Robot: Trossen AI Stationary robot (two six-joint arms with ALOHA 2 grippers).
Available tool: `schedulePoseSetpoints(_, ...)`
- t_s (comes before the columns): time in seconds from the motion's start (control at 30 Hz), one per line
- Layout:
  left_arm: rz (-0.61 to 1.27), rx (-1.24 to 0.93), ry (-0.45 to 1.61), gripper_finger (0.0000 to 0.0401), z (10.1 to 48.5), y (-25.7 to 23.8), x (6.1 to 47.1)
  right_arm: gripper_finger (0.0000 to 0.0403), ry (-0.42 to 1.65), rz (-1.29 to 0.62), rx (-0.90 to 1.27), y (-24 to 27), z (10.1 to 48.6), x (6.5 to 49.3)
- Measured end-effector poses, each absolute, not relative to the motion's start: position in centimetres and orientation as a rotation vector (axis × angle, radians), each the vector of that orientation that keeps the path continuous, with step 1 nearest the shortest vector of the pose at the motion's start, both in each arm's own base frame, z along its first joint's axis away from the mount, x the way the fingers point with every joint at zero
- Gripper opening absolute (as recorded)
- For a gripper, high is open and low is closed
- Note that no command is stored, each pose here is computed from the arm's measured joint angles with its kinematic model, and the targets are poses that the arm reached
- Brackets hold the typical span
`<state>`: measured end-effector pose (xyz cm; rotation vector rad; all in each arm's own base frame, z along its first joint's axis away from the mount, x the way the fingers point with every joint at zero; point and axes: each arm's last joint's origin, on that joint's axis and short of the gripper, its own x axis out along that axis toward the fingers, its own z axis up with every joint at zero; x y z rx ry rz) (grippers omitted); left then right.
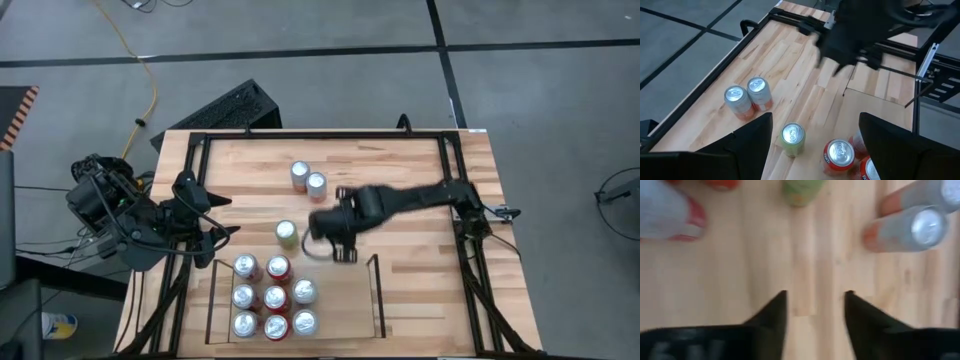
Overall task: Place canned beverage on shelf
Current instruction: Put the pink soda can on the shelf
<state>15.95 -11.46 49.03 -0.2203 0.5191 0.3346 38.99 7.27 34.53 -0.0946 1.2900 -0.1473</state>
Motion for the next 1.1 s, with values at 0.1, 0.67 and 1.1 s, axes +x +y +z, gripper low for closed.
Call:
schedulePoseSetpoints(0.1, 0.339, -0.236, 0.516, 0.0281, 49.0, -11.5, 15.9, 0.0252, 1.306, -0.144, -0.125, 4.4, 34.4, 39.5)
schedulePoseSetpoints(0.67, 0.372, -0.246, 0.493, 0.0281, 49.1, -11.3, 15.9, 0.0387, 1.143, -0.152, -0.155, -9.4, 33.5, 41.5)
schedulePoseSetpoints(1.1, 0.399, -0.222, 0.471, 0.0281, 49.1, -11.2, 15.9, 0.0386, 1.125, -0.208, -0.027, -10.9, 29.3, 42.3)
